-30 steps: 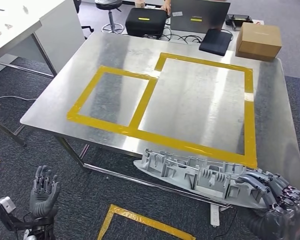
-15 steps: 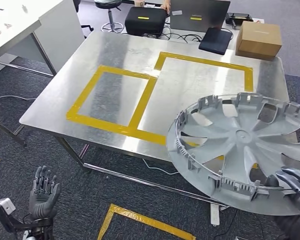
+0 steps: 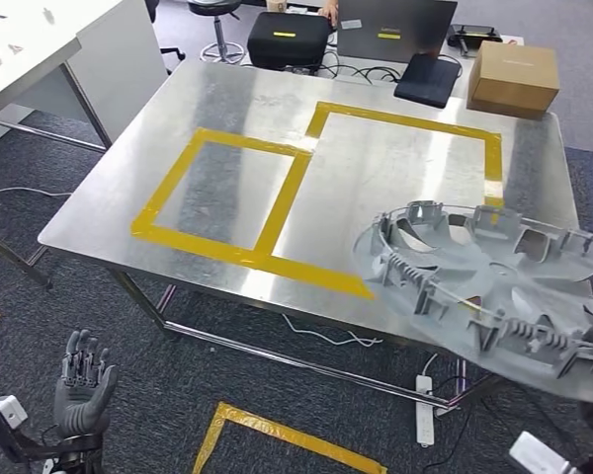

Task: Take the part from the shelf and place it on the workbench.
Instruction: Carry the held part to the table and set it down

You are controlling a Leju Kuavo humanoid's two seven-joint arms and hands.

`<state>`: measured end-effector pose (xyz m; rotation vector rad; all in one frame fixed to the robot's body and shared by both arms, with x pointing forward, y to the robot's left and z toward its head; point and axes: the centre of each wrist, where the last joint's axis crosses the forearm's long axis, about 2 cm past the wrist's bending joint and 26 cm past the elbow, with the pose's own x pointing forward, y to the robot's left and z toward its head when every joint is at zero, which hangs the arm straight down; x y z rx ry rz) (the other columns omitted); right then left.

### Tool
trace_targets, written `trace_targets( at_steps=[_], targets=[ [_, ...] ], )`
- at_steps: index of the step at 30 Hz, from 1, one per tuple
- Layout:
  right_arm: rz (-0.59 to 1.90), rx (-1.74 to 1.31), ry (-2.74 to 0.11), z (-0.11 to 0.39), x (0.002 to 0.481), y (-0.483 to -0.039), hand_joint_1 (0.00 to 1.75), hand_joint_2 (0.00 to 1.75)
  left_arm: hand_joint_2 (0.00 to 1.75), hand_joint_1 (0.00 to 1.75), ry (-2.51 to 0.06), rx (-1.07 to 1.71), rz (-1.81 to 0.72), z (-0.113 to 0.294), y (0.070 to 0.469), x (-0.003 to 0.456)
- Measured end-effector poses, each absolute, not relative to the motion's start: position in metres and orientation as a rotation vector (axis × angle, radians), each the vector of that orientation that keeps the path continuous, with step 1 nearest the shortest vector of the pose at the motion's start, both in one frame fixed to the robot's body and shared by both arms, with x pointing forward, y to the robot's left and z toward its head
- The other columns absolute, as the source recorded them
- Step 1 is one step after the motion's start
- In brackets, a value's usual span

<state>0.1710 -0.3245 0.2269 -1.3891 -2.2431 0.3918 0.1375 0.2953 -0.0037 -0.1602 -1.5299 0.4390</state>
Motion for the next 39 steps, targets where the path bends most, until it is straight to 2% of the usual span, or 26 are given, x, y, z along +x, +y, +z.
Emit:
trace_targets(
  at_steps=[6,11,18,24,39],
  targets=[
    [0.296,-0.992,-1.933,0.2,0.167,-0.35,1.75,1.75,1.75,0.0,-1.528,-0.162,0.417,-0.003,0.299,0.134],
    [0.239,-0.803,-1.741,0.183,0.162,-0.379,1.75,1.75,1.75,0.0,-1.542,-0.153,0.405,-0.003,0.301,0.135],
    [0.223,-0.775,-1.593,0.169,0.158,-0.409,1.75,1.75,1.75,0.0,-1.559,-0.145,0.403,-0.004,0.304,0.137],
    [0.256,-0.701,-1.513,0.164,0.159,-0.416,1.75,1.75,1.75,0.0,-1.561,-0.145,0.404,-0.006,0.305,0.137],
    [0.515,-0.804,-1.433,0.174,0.184,-0.428,1.75,1.75,1.75,0.0,-1.554,-0.159,0.399,-0.013,0.304,0.138]
  ],
)
